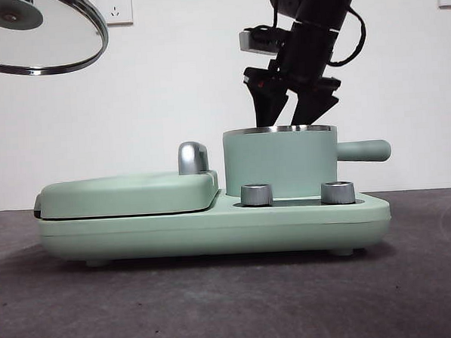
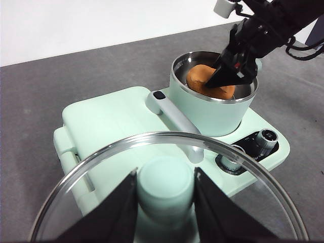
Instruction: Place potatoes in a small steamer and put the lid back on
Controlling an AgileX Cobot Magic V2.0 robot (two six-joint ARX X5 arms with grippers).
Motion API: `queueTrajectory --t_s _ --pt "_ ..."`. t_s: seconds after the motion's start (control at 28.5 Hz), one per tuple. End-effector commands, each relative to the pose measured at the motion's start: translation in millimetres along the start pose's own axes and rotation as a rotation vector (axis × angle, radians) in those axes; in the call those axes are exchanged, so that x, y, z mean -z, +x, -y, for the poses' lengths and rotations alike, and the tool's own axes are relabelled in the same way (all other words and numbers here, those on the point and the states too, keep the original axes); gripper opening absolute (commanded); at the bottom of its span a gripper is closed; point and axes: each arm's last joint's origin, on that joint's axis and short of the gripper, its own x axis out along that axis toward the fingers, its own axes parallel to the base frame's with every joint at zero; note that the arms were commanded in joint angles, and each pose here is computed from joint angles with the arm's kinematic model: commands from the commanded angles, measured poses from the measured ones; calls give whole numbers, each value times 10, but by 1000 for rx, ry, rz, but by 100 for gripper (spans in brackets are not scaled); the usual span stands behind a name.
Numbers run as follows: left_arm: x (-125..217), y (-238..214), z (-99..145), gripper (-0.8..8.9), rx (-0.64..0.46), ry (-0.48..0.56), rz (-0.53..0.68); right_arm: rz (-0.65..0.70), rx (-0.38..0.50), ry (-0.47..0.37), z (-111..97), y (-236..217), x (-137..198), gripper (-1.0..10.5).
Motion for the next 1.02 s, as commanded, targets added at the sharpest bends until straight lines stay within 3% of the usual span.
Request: queueTrajectory --t_s 0.04,0.21,0.39,0.77,1.02 --pt "-94 -27 8 12 -1 33 65 128 16 -23 -66 -566 -137 163" --pt "-249 14 7 12 4 81 207 247 22 -46 -220 -1414 -11 152" --pt "-321 268 -8 12 37 100 206 335 28 -66 -378 -1915 364 152" --pt "-437 819 131 12 150 158 220 413 40 74 -559 -2043 1481 129" --pt "-639 1229 258 12 211 202 206 433 52 153 -598 -2079 1954 101"
